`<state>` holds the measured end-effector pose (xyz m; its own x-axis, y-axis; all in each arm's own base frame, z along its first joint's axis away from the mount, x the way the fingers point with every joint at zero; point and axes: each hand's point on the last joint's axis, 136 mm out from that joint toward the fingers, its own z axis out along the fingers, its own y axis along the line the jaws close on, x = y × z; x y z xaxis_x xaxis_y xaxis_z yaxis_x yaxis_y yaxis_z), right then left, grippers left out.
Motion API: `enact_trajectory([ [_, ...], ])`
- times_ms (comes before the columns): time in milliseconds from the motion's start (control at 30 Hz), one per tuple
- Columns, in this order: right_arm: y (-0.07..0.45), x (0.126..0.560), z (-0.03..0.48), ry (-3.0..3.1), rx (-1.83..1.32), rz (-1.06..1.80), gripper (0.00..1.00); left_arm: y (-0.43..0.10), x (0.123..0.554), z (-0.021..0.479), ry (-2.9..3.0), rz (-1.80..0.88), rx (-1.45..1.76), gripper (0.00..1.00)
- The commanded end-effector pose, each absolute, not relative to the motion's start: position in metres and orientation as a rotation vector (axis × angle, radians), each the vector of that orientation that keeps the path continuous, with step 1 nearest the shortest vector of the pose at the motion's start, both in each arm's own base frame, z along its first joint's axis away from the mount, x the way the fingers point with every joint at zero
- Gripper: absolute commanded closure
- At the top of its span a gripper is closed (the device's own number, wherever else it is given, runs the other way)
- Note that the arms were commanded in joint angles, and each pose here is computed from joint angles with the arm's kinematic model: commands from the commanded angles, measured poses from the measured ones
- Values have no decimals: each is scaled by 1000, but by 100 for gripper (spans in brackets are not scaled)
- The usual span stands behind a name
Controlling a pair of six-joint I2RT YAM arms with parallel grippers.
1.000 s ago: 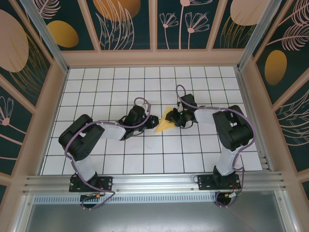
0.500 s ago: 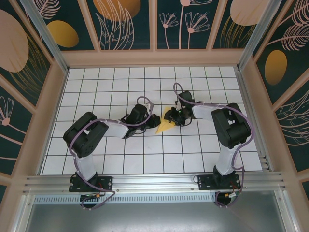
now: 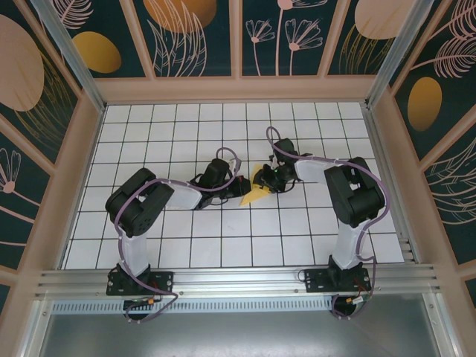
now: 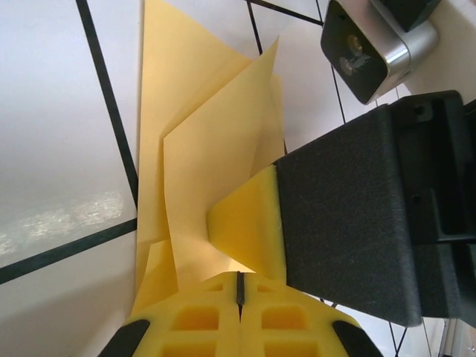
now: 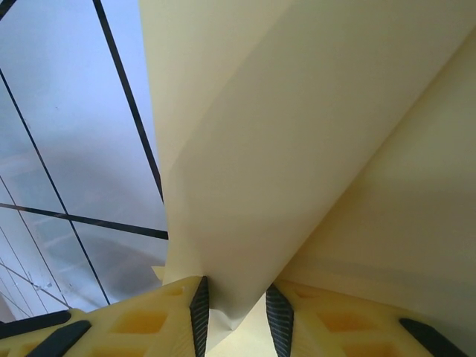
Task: Fold a paper plane with a square sheet of paper (pick it up from the middle)
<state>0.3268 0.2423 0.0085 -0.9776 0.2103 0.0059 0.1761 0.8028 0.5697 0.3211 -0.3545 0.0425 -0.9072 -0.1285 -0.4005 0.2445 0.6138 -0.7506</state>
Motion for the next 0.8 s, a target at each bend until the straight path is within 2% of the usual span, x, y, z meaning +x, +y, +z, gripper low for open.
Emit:
enact_trajectory([
  [0, 181, 262, -80, 3229, 460, 403, 64, -360, 321, 33, 2461, -1197, 123, 96],
  [300, 183, 258, -84, 3252, 485, 414, 64, -353, 322, 17, 2516, -1118, 107, 100],
  [767, 187, 267, -72, 3196, 497, 540, 61, -342, 325, 3, 2561, -1011, 75, 100],
])
